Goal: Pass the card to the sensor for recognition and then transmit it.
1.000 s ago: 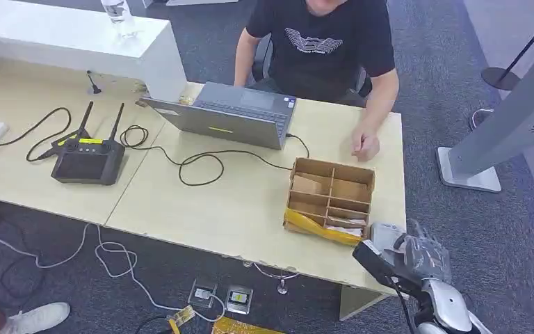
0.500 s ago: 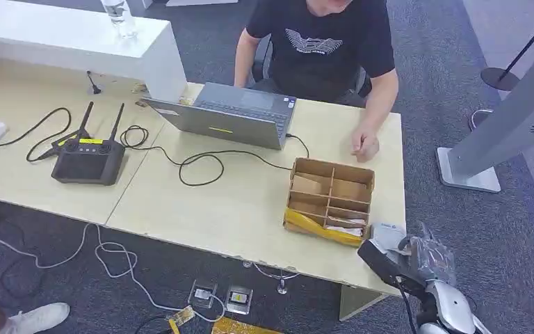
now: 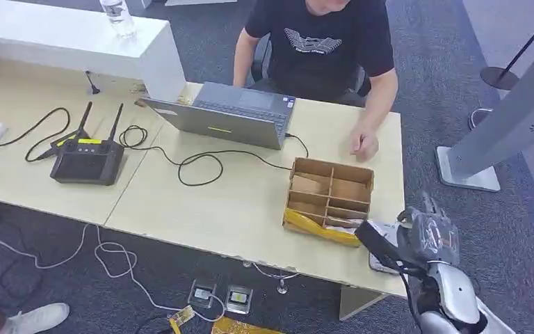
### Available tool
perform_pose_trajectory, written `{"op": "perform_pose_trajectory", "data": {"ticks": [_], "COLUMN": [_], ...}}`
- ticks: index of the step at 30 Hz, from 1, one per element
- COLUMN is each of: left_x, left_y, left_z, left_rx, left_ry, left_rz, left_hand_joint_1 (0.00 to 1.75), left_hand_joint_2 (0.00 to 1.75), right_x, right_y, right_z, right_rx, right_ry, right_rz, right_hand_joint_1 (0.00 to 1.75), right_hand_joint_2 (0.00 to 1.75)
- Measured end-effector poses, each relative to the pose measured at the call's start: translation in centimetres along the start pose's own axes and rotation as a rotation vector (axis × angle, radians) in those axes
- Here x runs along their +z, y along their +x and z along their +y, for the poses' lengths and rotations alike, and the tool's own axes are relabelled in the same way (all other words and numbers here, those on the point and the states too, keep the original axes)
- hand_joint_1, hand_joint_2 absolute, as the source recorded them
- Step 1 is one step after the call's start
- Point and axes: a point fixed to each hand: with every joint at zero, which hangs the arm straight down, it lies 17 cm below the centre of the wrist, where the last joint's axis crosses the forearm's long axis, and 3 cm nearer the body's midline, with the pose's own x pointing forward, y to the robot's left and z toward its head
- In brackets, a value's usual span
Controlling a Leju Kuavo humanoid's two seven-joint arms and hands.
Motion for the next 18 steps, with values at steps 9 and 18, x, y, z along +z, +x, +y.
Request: {"op": "perform_pose_trajectory", "data": {"ticks": [9,18], "left_x": [0.0,0.0], "left_y": [0.1,0.1], "left_z": [0.1,-0.1], "left_rx": [-0.001,0.0], "left_ry": [0.005,0.002], "left_rz": [-0.008,-0.008], "left_hand_joint_1": [0.0,0.0], "left_hand_joint_2": [0.0,0.0], "right_x": [-3.1,-4.5], "right_y": [1.2,2.4], "right_z": [-8.8,-12.7], "right_rx": [0.007,-0.027], "right_ry": [-0.161,-0.216], "right_rz": [-0.032,-0.067], "right_hand_joint_1": [1.75,1.75], "right_hand_joint_2": [1.75,1.75]}}
